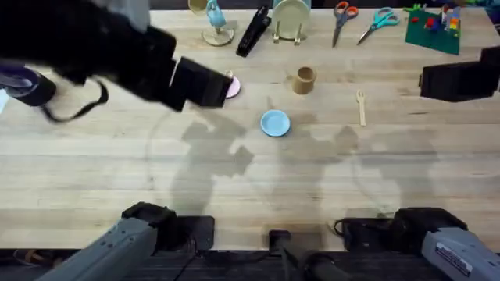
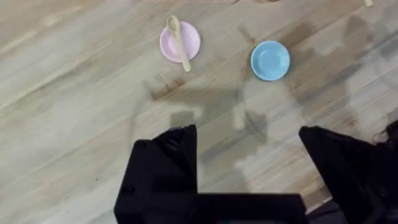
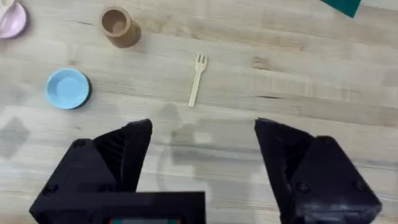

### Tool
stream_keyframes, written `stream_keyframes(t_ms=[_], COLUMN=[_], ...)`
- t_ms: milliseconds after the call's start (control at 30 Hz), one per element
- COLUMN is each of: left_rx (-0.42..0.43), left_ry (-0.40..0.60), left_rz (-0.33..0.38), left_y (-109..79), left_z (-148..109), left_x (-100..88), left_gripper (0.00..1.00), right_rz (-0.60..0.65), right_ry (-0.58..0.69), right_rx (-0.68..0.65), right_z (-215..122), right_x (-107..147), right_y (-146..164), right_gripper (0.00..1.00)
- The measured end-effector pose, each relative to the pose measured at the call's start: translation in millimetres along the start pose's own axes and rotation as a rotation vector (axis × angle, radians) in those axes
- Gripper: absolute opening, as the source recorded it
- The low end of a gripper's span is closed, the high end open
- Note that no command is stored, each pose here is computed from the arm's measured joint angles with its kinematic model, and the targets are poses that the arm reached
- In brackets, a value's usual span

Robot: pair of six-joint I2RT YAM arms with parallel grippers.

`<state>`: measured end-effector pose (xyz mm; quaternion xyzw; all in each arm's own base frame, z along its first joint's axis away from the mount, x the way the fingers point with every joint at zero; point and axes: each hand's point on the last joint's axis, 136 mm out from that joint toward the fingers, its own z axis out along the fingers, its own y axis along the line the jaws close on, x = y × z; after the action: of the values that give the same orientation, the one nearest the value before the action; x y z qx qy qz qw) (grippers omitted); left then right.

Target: Pick up a utensil and set it on the pink plate, then put the other utensil in the container.

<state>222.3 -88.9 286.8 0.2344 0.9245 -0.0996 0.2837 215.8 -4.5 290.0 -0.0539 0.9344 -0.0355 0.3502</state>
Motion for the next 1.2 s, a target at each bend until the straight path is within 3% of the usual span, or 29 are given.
stream_keyframes(t_ms=[233, 267, 300, 333, 567, 933, 1200], left_rx=[0.005, -0.01, -0.01, -0.001, 0.023, 0.106, 0.156], left_ry=[-0.165, -0.297, -0.31, -0.271, -0.208, -0.259, -0.245], left_rz=[0.061, 0.1, 0.104, 0.096, 0.083, 0.25, 0.277], left_y=[-9.4, -9.0, -8.0, -6.0, -4.6, -21.2, -26.9], left_z=[-6, 10, 16, 30, 47, 47, 55], left_x=[7.0, 7.8, 7.0, 10.4, 12.1, 2.7, 1.3], left_gripper=[0.995, 0.994, 0.995, 0.994, 0.993, 0.993, 0.993], right_rz=[0.0, 0.0, 0.0, 0.03, 0.157, 0.221, 0.222], right_ry=[0.0, 0.0, 0.0, 0.007, 0.043, 0.223, 0.341], right_rx=[0.0, 0.0, 0.0, -0.001, -0.002, -0.002, -0.002], right_z=[0, 0, 0, 0, 0, 30, 58], right_x=[0, 0, 0, 2, 10, 24, 28], right_y=[0, 0, 0, 0, 1, 4, 5], right_gripper=[0.995, 0.995, 0.995, 0.995, 0.995, 0.995, 0.995])
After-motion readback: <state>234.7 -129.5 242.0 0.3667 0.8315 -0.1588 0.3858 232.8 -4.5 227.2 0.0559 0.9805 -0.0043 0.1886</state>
